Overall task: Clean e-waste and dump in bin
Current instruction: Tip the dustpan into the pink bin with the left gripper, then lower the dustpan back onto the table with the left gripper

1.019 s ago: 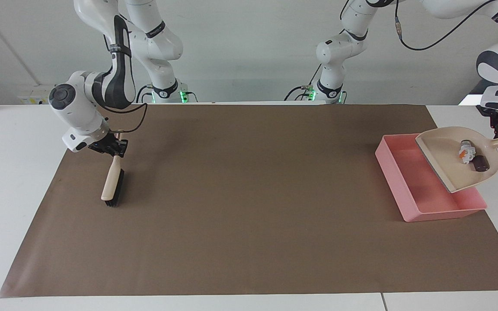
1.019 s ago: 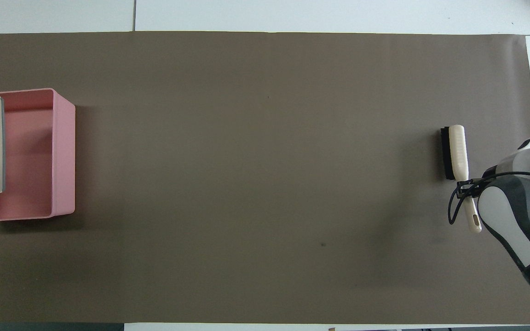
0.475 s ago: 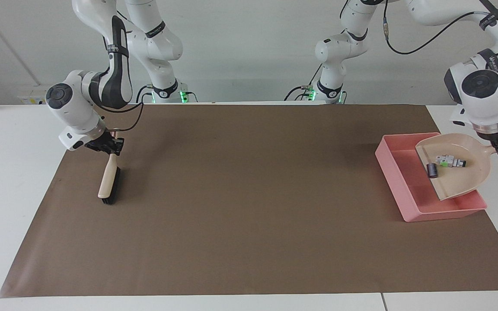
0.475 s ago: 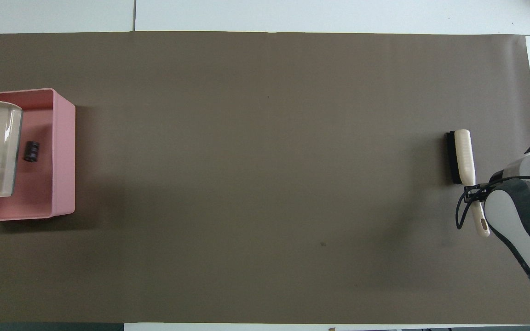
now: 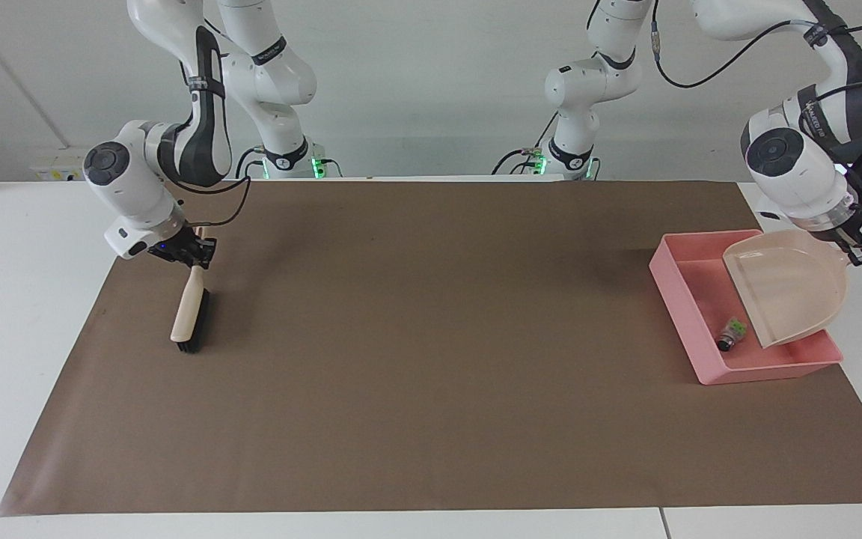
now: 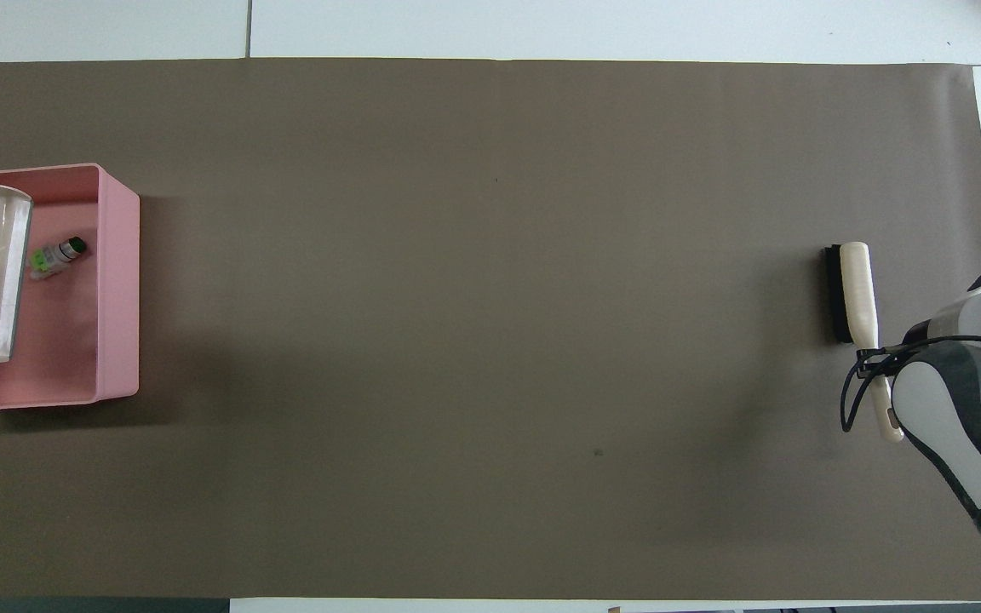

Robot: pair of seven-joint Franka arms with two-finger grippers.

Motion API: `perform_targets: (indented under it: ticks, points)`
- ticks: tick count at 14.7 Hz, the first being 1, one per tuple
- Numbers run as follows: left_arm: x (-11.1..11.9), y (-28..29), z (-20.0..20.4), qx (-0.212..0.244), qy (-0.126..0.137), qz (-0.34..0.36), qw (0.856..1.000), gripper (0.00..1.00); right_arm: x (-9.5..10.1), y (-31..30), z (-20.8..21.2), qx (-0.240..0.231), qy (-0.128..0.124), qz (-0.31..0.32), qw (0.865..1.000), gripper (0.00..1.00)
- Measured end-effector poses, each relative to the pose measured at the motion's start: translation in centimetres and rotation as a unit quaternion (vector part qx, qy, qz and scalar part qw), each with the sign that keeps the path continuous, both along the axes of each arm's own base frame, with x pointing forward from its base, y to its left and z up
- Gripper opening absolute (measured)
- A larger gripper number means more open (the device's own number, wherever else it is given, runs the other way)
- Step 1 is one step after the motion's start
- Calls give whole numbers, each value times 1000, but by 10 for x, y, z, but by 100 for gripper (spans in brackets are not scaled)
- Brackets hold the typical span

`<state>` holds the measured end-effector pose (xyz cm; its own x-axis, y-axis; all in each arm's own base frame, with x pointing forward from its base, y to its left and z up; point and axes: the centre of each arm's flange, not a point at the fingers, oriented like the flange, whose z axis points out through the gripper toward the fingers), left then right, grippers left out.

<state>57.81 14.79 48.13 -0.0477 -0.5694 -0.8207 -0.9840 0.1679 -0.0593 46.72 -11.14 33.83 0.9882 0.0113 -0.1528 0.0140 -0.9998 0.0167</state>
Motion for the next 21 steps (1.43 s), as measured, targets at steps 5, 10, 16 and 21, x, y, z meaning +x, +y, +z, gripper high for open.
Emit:
perform_targets:
  ticks: [5,10,16,21]
  points:
    - [0,3,6,39,-24,5,999,32,0,1,0,3,1,21,1000,58]
    - [-6,-2,17,75,-20,26,997,32,32,15,42,-8,-47,44,998,100]
    - [-13,-27,38,121,-37,53,991,32,75,48,150,-27,-134,61,989,100]
    - [-12,-32,38,122,-42,50,990,32,78,69,244,-29,-86,-65,994,100]
